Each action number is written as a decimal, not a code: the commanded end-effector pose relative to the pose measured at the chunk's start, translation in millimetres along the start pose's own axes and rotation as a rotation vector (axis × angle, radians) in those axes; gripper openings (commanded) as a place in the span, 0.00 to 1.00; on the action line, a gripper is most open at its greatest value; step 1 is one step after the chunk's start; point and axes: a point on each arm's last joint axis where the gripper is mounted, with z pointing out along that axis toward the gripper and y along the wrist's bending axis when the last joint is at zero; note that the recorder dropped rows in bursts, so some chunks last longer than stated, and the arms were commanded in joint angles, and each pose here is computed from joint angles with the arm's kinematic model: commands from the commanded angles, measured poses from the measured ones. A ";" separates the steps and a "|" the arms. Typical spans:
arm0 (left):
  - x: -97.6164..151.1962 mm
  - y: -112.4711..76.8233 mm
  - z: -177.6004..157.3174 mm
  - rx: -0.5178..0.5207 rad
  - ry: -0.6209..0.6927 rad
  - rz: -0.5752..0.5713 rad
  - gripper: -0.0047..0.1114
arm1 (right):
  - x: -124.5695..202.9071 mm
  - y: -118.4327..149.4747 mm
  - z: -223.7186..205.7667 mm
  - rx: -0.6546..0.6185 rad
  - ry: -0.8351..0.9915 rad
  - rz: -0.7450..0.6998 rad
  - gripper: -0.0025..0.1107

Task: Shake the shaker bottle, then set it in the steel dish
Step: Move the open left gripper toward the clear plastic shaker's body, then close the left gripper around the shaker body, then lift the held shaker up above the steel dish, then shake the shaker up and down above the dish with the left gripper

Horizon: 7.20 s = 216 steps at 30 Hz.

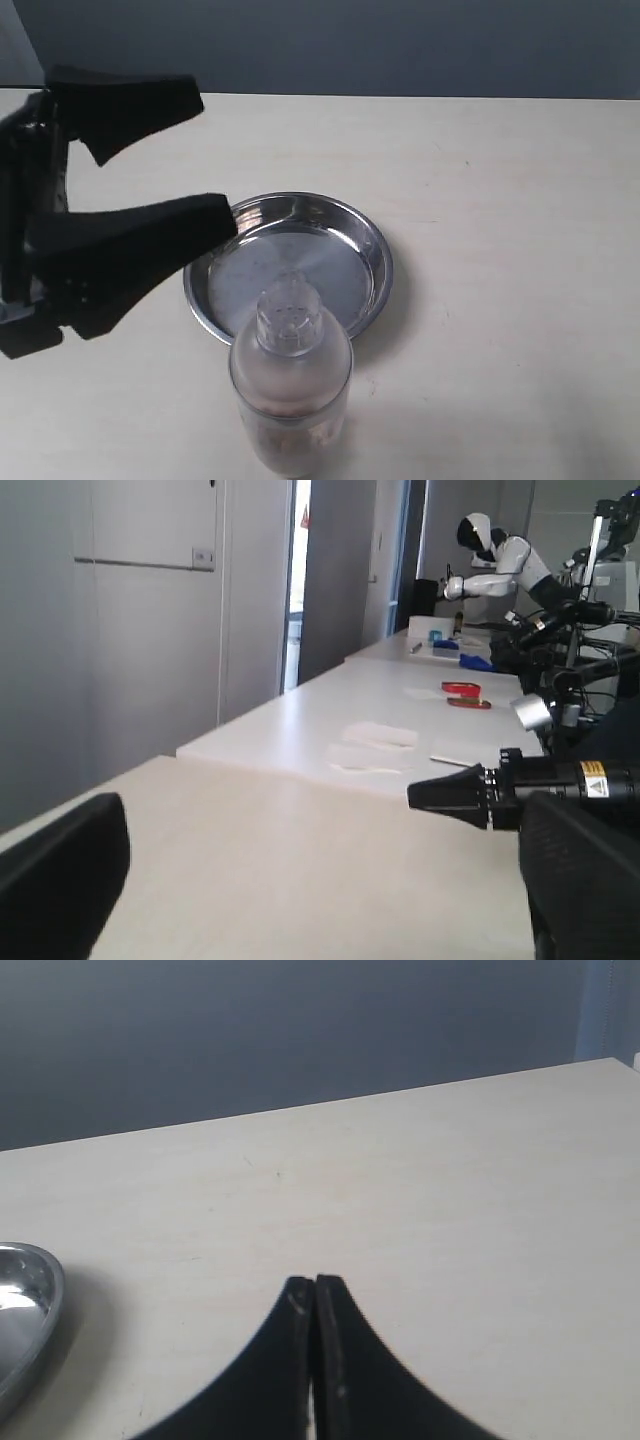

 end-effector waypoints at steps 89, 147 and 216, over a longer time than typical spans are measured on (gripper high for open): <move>59.2 9.2 62.6 0.031 0.128 0.020 0.04 | -0.6 -0.2 -0.2 0.002 -0.013 -0.004 0.01; -8.8 40.9 97.7 -0.475 0.226 -0.090 0.04 | -0.6 -0.2 -0.2 0.002 -0.013 -0.004 0.01; -32.8 42.7 95.4 -0.509 0.237 0.003 0.04 | -0.6 0.0 -0.2 0.001 -0.013 0.004 0.01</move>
